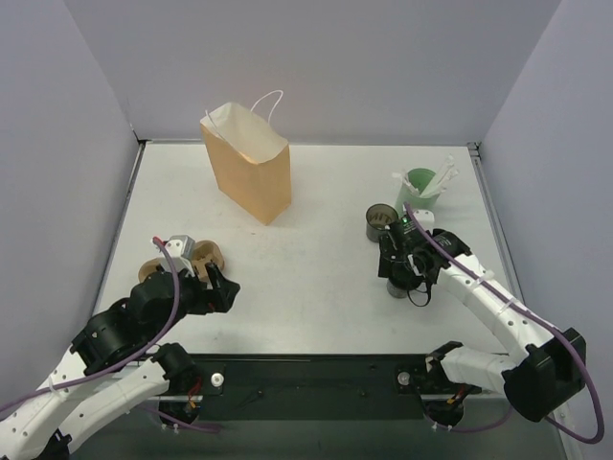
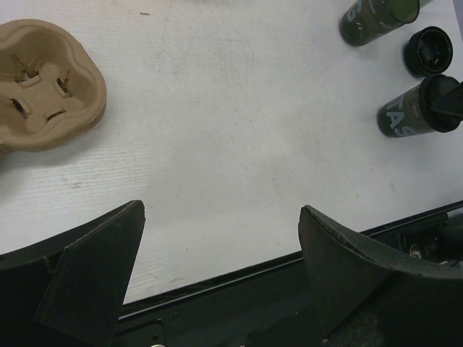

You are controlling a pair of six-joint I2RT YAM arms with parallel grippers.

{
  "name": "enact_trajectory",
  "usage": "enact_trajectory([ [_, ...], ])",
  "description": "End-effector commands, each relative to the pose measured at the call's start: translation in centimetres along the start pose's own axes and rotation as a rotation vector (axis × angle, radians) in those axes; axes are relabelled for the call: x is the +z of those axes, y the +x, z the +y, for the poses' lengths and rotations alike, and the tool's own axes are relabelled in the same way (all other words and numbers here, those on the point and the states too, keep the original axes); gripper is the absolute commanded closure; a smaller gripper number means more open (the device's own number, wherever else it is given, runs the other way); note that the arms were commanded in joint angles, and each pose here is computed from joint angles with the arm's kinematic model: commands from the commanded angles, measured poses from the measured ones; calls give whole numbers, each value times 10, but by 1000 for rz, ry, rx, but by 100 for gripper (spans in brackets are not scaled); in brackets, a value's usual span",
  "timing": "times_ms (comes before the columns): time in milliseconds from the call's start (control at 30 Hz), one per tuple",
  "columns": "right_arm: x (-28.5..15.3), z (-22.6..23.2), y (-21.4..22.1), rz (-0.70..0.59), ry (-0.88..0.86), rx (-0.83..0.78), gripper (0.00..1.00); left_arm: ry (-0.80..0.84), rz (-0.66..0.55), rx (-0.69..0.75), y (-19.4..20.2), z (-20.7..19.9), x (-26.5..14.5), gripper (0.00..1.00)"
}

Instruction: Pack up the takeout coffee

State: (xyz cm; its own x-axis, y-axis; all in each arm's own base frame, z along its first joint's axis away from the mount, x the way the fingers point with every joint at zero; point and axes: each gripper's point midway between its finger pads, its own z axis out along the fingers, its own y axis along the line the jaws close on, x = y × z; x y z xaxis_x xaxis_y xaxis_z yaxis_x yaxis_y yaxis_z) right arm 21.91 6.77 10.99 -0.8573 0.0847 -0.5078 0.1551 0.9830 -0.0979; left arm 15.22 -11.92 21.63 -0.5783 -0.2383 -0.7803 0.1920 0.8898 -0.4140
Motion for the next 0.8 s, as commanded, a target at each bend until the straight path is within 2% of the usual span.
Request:
enact_trajectory([
  [0,-23,-9,-14,-21,-10,-18,14,-49,-51,27,-27,0,-9,3],
  [100,-21,-11,-17,-10,0,-23,14,-95,-49,48,-33,4,-10,3],
  [300,-23,-9,-21,-13,-11,-39,14,-78,-91,98,-50,-2,-14,5],
  [400,-39,3,-26,-36,-106,-37,16,-19,-178,184,-84,-22,-19,6],
  [433,-44,7,-28,-45,-138,-44,16,9,-231,194,-109,-39,-23,7],
  [533,-69,23,-30,-94,-254,-85,16,25,-270,296,-146,-64,-25,7],
  [600,-81,30,-31,-127,-302,-114,16,23,-250,373,-172,-88,-15,8],
  [633,-85,31,-30,-135,-310,-130,16,6,-175,427,-166,-96,7,9],
  [667,-91,37,-26,-143,-335,-153,16,17,-199,434,-183,-108,3,13],
  [767,-104,53,-15,-160,-414,-179,16,5,-158,507,-189,-121,34,14],
])
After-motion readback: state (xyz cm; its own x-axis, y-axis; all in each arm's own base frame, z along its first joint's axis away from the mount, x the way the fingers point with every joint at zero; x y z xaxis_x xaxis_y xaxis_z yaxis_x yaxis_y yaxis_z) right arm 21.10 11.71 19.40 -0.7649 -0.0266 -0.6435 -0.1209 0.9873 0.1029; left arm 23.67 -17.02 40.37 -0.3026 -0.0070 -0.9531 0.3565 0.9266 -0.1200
